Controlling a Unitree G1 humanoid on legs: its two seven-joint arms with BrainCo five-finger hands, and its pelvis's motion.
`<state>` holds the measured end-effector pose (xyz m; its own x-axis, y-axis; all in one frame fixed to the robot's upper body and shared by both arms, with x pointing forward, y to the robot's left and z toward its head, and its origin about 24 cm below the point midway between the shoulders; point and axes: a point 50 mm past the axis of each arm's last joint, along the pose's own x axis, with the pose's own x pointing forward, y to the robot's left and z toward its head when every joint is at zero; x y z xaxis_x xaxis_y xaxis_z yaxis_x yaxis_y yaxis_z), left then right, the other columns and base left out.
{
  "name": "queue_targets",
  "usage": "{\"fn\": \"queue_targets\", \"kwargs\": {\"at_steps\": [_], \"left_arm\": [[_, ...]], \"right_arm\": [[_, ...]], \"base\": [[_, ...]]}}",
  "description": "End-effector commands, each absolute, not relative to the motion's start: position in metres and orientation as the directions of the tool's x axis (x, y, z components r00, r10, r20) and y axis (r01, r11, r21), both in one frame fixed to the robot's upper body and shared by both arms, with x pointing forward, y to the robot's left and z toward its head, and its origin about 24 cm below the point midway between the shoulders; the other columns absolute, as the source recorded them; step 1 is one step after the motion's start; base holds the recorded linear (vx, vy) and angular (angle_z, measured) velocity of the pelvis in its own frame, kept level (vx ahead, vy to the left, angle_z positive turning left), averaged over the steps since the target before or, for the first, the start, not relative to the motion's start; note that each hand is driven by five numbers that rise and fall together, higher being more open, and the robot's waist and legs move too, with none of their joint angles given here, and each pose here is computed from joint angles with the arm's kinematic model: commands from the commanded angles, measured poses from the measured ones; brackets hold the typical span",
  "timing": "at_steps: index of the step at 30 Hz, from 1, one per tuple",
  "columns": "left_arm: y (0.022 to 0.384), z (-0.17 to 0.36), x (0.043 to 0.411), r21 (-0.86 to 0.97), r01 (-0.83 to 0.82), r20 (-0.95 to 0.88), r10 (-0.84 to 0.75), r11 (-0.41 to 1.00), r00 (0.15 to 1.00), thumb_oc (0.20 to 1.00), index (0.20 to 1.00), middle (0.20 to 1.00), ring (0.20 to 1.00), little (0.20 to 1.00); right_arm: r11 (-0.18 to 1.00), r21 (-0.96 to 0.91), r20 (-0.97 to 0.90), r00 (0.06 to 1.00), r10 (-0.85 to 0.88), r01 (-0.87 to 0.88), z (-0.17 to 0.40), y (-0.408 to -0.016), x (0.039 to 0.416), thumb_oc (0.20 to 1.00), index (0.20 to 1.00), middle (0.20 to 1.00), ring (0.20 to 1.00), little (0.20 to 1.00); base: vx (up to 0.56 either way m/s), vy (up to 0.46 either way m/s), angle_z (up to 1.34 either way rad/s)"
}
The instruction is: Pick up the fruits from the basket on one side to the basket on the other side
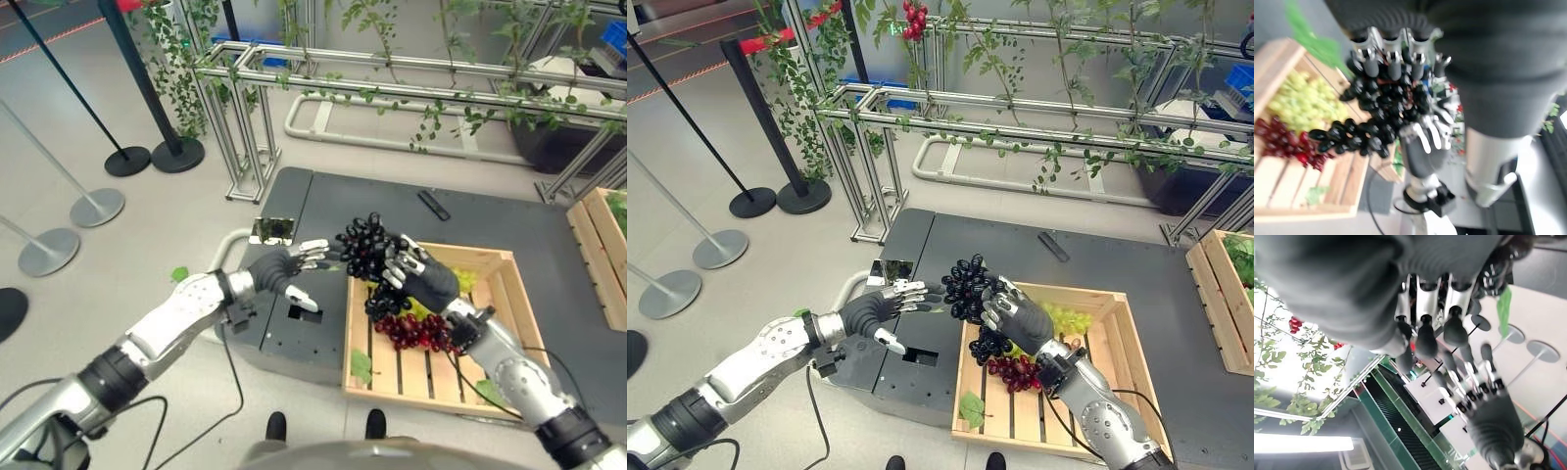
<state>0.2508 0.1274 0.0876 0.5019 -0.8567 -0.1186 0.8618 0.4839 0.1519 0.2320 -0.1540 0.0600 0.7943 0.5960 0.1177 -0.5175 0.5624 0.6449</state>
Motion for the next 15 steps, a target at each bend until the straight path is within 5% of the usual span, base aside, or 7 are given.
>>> {"fn": "queue_targets", "kwargs": {"at_steps": [1, 15], "left_arm": [[0.124, 0.105, 0.263, 0.228, 0.848, -0.062, -0.862, 0.479, 0.504, 1.0, 1.0, 1.0, 1.0, 1.0], [0.11, 0.095, 0.261, 0.191, 0.842, -0.022, -0.856, 0.504, 0.517, 1.0, 1.0, 1.0, 1.0, 1.0]], "right_arm": [[0.455, 0.559, 0.36, 0.697, 0.62, -0.693, 0.109, -0.135, 0.238, 0.2, 0.2, 0.2, 0.2, 0.2], [0.42, 0.572, 0.408, 0.689, 0.599, -0.704, 0.115, -0.126, 0.239, 0.2, 0.2, 0.2, 0.2, 0.2]], "base": [[0.03, 0.011, -0.04], [0.0, 0.0, 0.0]]}}
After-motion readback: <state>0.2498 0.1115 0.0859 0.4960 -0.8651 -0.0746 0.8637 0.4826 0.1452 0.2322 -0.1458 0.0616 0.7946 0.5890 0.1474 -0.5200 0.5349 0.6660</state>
